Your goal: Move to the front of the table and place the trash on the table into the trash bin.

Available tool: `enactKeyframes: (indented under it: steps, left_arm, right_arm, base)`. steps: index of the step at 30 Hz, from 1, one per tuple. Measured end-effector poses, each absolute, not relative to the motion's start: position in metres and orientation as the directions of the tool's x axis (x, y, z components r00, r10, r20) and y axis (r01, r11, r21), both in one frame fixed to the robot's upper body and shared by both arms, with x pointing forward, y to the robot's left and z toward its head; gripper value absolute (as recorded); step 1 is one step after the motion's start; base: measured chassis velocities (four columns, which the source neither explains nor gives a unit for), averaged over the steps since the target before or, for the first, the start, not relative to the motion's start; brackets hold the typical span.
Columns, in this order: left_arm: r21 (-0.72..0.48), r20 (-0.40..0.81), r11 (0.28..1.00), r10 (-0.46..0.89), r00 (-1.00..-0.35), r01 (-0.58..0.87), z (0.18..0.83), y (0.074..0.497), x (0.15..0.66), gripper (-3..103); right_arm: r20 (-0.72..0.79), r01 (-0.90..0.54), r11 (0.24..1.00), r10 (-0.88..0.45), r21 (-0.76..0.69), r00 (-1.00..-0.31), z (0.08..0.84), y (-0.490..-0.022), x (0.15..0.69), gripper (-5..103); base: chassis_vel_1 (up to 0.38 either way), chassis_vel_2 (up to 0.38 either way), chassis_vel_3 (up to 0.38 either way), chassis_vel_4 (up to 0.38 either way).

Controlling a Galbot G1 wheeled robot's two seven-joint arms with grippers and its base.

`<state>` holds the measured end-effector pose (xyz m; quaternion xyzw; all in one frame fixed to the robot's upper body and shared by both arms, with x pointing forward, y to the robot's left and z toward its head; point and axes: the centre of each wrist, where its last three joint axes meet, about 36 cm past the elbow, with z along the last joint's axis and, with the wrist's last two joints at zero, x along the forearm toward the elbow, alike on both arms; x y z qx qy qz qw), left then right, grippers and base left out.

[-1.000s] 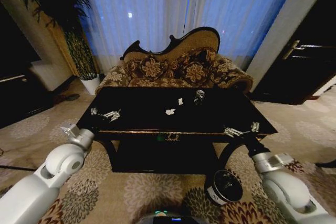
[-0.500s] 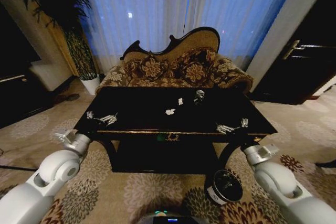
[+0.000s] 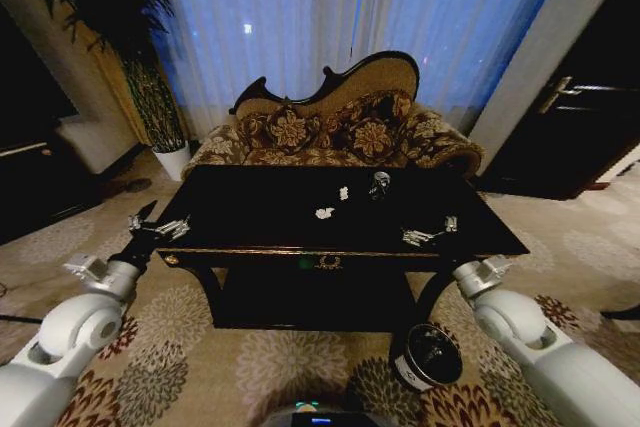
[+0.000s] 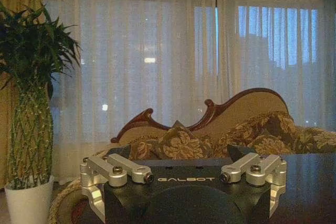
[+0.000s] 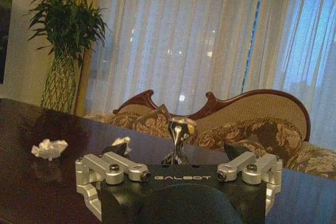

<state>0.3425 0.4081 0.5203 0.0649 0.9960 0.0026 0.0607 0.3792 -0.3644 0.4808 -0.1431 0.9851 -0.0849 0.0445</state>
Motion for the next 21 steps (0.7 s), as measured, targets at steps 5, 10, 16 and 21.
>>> enactKeyframes:
  steps: [5, 10, 16, 21]
  left_arm:
    - [0.015, -0.115, 0.993, 0.114, -0.987, 0.113, 0.518, 0.413, 0.338, 100]
    - [0.024, -0.104, 0.994, 0.112, -0.988, 0.11, 0.518, 0.414, 0.338, 100]
    - [0.025, -0.103, 0.994, 0.113, -0.988, 0.111, 0.519, 0.413, 0.338, 100]
    - [0.025, -0.103, 0.994, 0.112, -0.988, 0.11, 0.519, 0.413, 0.338, 100]
  right_arm:
    - [-0.062, -0.271, 0.947, -0.285, -0.17, -0.957, 0.482, -0.368, 0.402, 100]
    - [-0.065, -0.272, 0.948, -0.286, -0.162, -0.956, 0.482, -0.367, 0.417, 100]
    - [-0.049, -0.285, 0.946, -0.296, -0.153, -0.954, 0.477, -0.36, 0.428, 100]
    - [-0.038, -0.3, 0.942, -0.309, -0.152, -0.95, 0.477, -0.356, 0.441, 100]
  base:
    - [0.0, 0.0, 0.0, 0.0]
    - [0.0, 0.0, 0.0, 0.0]
    - [0.0, 0.0, 0.0, 0.0]
    - [0.0, 0.0, 0.0, 0.0]
